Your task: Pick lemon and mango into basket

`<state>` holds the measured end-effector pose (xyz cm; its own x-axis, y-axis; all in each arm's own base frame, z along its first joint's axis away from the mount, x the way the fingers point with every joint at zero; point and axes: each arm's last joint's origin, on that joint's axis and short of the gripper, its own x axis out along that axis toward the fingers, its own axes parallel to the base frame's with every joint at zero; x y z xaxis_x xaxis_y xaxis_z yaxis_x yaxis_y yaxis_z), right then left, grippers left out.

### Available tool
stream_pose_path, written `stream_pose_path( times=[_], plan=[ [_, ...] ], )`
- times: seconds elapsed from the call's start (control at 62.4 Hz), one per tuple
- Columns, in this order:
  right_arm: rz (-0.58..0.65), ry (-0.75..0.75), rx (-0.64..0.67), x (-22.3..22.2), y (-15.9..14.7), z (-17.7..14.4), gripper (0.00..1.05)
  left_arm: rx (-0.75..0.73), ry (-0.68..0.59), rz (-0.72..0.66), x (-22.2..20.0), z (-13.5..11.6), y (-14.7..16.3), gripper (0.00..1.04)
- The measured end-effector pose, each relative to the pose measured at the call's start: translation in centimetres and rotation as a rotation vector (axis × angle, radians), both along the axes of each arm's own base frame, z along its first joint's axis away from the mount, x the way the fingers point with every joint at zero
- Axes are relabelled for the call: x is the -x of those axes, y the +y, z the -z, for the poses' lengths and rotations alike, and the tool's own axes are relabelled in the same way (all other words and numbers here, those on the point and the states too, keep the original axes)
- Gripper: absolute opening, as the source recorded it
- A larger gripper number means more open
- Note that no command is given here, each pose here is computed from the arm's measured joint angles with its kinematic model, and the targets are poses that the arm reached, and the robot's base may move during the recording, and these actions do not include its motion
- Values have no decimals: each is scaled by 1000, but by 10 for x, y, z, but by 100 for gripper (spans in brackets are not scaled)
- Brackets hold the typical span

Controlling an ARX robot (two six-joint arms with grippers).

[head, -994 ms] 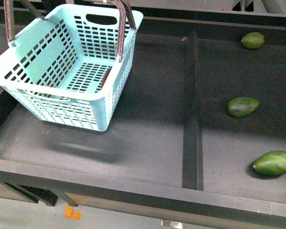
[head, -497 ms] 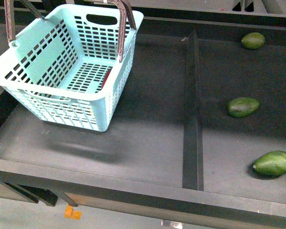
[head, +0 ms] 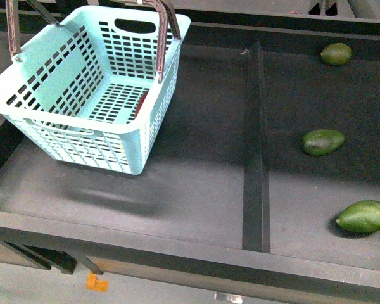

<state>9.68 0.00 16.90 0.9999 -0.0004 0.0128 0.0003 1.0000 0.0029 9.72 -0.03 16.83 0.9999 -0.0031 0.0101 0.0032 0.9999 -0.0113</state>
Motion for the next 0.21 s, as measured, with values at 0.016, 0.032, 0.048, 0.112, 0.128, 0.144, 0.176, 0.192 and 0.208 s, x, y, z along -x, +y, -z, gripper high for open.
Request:
stream_pose_path(
  times=[0.016,0.032,0.048,0.112,0.128,0.144,0.176,0.192,0.208],
  plan=[
    [0,0,0,0,0,0,96,0,0,0,0,0,0,37],
    [0,0,0,0,0,0,96,0,0,0,0,0,0,41],
    [0,0,0,0,0,0,96,0,0,0,0,0,0,44],
    [0,0,0,0,0,0,96,0,0,0,0,0,0,58],
    [0,0,0,0,0,0,96,0,0,0,0,0,0,62],
    [0,0,0,0,0,0,96,0,0,0,0,0,0,64],
    [0,0,0,0,0,0,96,0,0,0,0,0,0,71],
    [0,0,0,0,0,0,96,0,0,0,0,0,0,75],
    [0,0,0,0,0,0,96,0,0,0,0,0,0,78]
  ],
)
